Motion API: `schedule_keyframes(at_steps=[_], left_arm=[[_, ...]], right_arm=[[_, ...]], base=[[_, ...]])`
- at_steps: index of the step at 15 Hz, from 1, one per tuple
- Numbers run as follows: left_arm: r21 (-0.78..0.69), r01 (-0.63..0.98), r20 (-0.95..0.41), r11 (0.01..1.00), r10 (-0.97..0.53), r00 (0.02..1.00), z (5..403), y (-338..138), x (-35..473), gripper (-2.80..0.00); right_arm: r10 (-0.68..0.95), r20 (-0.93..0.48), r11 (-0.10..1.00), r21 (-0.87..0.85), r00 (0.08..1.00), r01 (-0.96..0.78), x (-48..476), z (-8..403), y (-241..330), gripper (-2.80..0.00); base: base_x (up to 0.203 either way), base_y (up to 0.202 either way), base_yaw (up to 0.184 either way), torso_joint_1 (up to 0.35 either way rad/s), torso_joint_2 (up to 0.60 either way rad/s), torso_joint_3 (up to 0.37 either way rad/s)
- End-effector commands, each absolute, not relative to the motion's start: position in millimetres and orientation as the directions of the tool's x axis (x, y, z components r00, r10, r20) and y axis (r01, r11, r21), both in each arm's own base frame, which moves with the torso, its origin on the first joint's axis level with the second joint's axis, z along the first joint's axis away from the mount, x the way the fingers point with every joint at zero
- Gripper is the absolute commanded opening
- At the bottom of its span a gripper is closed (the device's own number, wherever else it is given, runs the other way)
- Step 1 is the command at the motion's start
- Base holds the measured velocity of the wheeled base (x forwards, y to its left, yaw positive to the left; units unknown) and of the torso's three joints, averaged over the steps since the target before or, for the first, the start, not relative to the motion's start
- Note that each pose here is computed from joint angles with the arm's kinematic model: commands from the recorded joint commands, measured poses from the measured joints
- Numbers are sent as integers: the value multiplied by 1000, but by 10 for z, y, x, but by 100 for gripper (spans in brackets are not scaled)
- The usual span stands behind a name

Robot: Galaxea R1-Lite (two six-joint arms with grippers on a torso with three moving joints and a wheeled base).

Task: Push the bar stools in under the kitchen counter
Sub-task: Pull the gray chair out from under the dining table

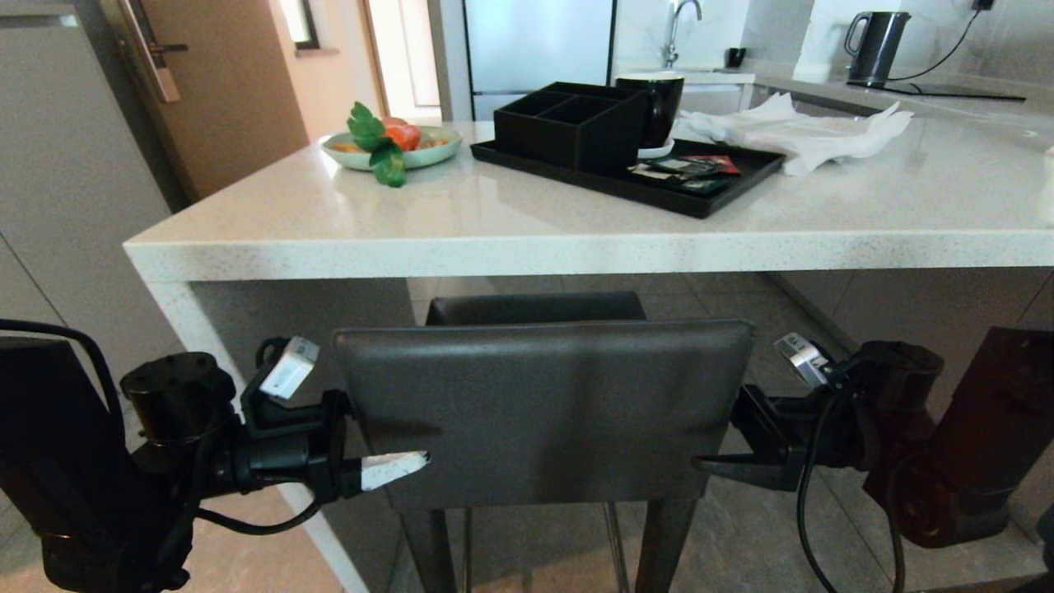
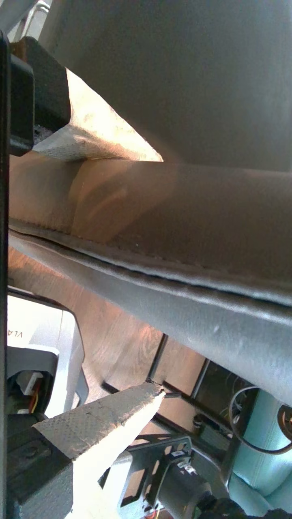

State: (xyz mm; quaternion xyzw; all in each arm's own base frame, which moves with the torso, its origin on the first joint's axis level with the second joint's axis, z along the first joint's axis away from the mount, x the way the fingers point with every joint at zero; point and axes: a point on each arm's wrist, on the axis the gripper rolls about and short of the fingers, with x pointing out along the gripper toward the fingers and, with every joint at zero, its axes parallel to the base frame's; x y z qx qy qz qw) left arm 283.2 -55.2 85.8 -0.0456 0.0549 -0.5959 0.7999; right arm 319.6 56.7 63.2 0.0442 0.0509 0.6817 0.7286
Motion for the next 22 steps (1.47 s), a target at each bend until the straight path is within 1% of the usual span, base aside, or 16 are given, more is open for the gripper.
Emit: schedule_keyframes(at_steps=[1,20,22], left_arm=[[-131,952,-29,276,-961,274,881,-559,2804,0],[-130,953,-35,275,-962,273,851,-562,2794,0],[-130,953,-35,273,-962,271,851,-567,2793,0]], right_arm=[[998,-13,62,130,61,-990,3153,652,553,0],[998,-12,59,128,58,-990,3159,660,583,0],[998,-12,59,128,58,-990,3159,660,583,0]], base=[[0,0,0,0,0,0],[0,0,0,0,0,0],[-132,0,1,6,1,4]])
